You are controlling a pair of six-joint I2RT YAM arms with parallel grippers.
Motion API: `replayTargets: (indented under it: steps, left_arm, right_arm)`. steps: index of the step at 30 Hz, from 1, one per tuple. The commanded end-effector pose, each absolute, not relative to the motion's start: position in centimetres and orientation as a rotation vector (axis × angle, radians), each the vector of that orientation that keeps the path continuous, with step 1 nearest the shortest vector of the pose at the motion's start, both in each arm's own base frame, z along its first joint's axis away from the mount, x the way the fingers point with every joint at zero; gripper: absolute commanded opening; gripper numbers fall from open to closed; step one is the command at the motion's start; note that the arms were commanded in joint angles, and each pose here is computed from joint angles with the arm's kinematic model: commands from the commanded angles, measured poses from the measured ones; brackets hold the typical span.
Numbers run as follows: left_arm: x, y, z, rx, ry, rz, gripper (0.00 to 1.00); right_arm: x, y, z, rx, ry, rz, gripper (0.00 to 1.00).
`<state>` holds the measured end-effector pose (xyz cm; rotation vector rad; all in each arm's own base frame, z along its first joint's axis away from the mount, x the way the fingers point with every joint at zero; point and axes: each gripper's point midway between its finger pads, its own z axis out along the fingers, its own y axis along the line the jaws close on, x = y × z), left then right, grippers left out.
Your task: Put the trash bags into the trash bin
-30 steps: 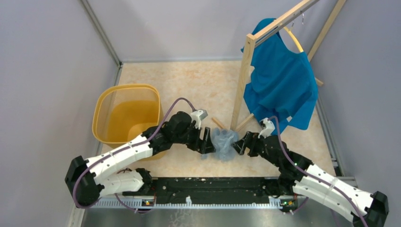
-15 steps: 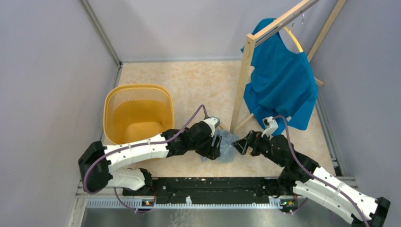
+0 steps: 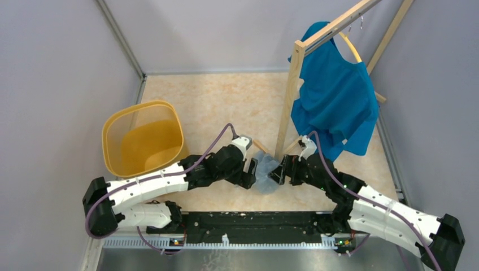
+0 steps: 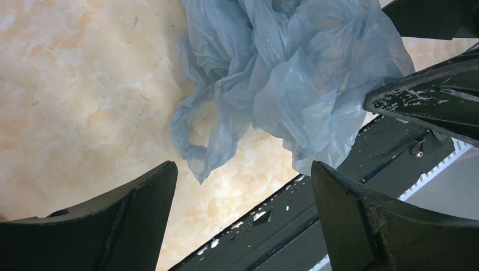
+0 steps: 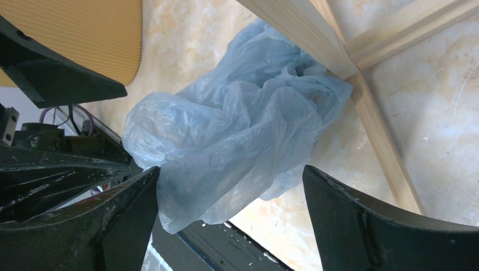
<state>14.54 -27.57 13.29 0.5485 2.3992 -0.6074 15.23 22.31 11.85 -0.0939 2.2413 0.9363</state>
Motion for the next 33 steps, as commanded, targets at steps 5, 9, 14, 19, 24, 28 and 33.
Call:
replayTargets:
  steps: [5, 9, 14, 19, 24, 28, 33]
  left_arm:
    - [15.1, -27.9, 15.5, 0.594, 2.327, -0.622, 0.98]
    - [14.9, -28.3, 14.1, 0.631, 2.36, -0.605, 0.98]
    - [15.4, -28.7, 11.5, 0.667, 2.405, -0.535, 0.88]
    - [15.8, -30.0, 9.6, 0.685, 2.436, -0.516, 0.77]
    - [15.8, -30.9, 7.6, 0.71, 2.468, -0.519, 0.71]
    - [16.2, -30.6, 7.2, 0.721, 2.477, -0.462, 0.53]
    - [18.0, -28.0, 10.6, 0.68, 2.415, -0.289, 0.2]
  right_arm:
    - [16.3, 23.0, 14.5, -0.04, 2.106, 1.026, 0.47]
    - [16.7, 21.0, 13.6, -0.011, 2.123, 0.9, 0.04]
    - [16.8, 19.3, 14.1, -0.016, 2.106, 0.815, 0.0]
    - [16.7, 19.2, 13.8, -0.005, 2.113, 0.819, 0.0]
    - [16.6, 19.3, 13.3, 0.005, 2.12, 0.829, 0.0]
    - [16.7, 19.0, 13.4, 0.018, 2.115, 0.82, 0.0]
    - [16.9, 18.0, 13.6, 0.057, 2.111, 0.776, 0.0]
